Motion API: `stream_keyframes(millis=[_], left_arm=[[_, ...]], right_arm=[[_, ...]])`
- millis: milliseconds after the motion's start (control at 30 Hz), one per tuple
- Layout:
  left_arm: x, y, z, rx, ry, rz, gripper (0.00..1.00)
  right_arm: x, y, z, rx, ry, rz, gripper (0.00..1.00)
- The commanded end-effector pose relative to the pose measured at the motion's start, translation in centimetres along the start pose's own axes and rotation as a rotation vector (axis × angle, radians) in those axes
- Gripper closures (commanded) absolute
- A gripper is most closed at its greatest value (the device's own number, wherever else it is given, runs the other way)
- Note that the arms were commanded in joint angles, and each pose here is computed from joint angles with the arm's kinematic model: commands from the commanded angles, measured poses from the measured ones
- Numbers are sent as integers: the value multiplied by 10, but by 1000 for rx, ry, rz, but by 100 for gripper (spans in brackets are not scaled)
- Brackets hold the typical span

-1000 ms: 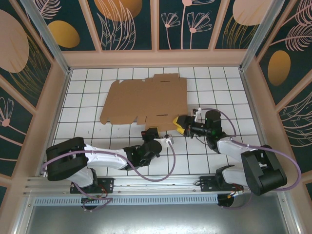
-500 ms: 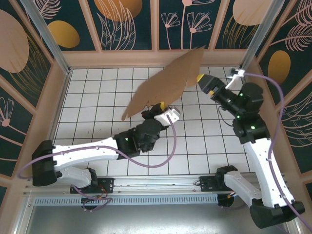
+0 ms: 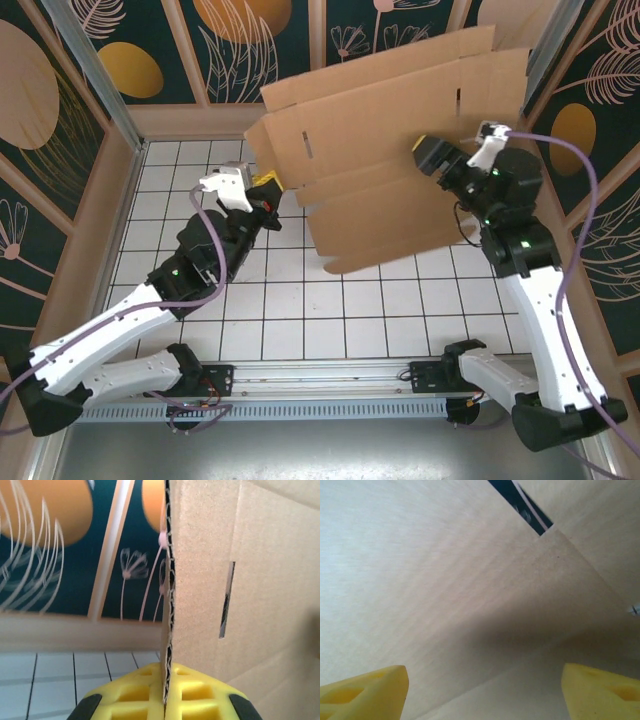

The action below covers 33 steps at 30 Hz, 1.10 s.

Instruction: Fold the paper box

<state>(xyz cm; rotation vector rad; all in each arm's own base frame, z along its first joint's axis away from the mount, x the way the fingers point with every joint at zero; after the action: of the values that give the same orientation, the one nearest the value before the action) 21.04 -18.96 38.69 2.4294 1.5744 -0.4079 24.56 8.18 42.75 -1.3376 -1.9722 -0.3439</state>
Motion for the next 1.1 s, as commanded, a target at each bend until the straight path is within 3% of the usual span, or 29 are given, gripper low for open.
stream_keyframes(millis=[0, 133, 300, 400, 600, 800, 933, 1067], left_arm=[[34, 19, 55, 172, -348, -10, 100], [76, 31, 114, 301, -567, -62, 100], [107, 36, 167, 430, -672, -88, 100], [125, 36, 190, 498, -723, -101, 99], [145, 39, 217, 641, -704, -145, 98], [150, 33, 227, 669, -722, -145, 99], [153, 32, 232, 734, -658, -175, 100], [156, 31, 234, 806, -605, -207, 100]], right_arm=[[-11, 25, 32, 121, -39, 18, 20], [-30, 63, 80, 251, -108, 102, 20], [-79, 98, 138, 413, -72, 183, 23], [-101, 116, 169, 538, -79, 215, 30], [-126, 136, 220, 706, -161, 275, 42], [-147, 142, 259, 841, -239, 403, 42], [-153, 144, 271, 868, -295, 457, 42], [-143, 143, 271, 864, -298, 421, 42]])
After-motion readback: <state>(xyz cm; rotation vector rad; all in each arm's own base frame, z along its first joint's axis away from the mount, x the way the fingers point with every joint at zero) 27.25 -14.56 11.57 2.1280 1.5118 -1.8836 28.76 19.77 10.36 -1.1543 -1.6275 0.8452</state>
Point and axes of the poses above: each hand's point on the last joint's axis, 136 mm out from that joint toward the fingers, its own y axis out along the fingers, its own x axis along the line the jaws close on, z = x × y, the point moved 8 cm from there along -y, back along the fingers, and after that the axes turned 4 degrees about y, right-handed, at the moved point
